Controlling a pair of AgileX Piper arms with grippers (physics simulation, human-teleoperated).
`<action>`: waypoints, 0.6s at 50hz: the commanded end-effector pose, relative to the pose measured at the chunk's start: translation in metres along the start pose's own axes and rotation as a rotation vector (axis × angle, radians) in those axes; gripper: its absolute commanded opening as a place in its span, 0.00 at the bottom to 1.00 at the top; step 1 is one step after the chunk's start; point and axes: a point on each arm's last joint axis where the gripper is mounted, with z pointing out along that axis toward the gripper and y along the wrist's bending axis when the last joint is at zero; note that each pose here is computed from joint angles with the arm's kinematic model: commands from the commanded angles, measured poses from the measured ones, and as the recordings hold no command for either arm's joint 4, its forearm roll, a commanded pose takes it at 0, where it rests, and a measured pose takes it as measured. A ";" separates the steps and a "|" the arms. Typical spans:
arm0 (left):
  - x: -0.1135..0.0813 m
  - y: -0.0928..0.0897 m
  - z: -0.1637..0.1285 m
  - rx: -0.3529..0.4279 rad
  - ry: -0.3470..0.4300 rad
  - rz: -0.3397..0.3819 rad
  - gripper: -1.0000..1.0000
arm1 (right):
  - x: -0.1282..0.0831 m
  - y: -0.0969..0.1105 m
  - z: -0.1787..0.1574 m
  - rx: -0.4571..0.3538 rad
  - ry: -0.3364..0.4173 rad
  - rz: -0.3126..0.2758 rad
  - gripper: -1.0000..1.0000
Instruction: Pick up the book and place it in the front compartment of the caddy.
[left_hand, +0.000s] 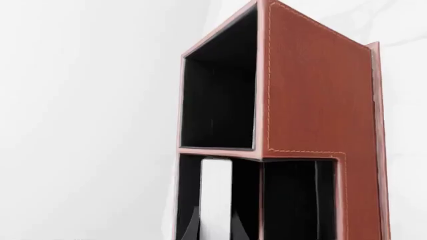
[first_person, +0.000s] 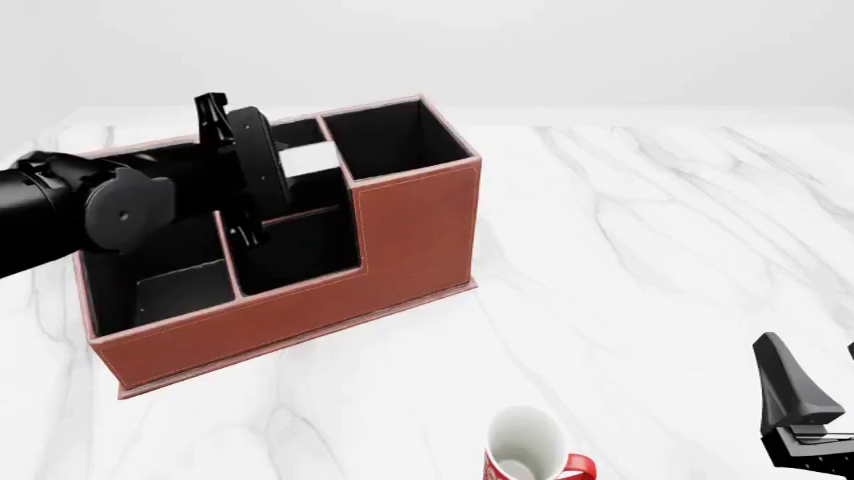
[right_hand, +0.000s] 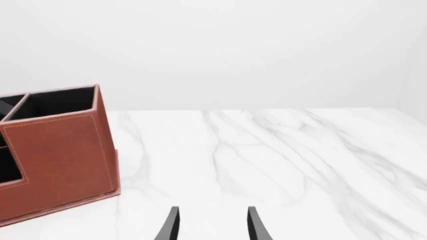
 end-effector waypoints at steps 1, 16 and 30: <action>0.005 0.001 0.022 -0.011 0.009 -0.050 0.00 | 0.000 0.000 0.000 0.000 -0.003 -0.002 1.00; 0.009 0.023 0.029 -0.052 0.026 -0.103 1.00 | 0.000 0.000 0.000 0.000 -0.003 -0.002 1.00; 0.010 0.024 0.026 -0.052 0.028 -0.096 1.00 | 0.000 0.000 0.000 0.000 -0.004 -0.002 1.00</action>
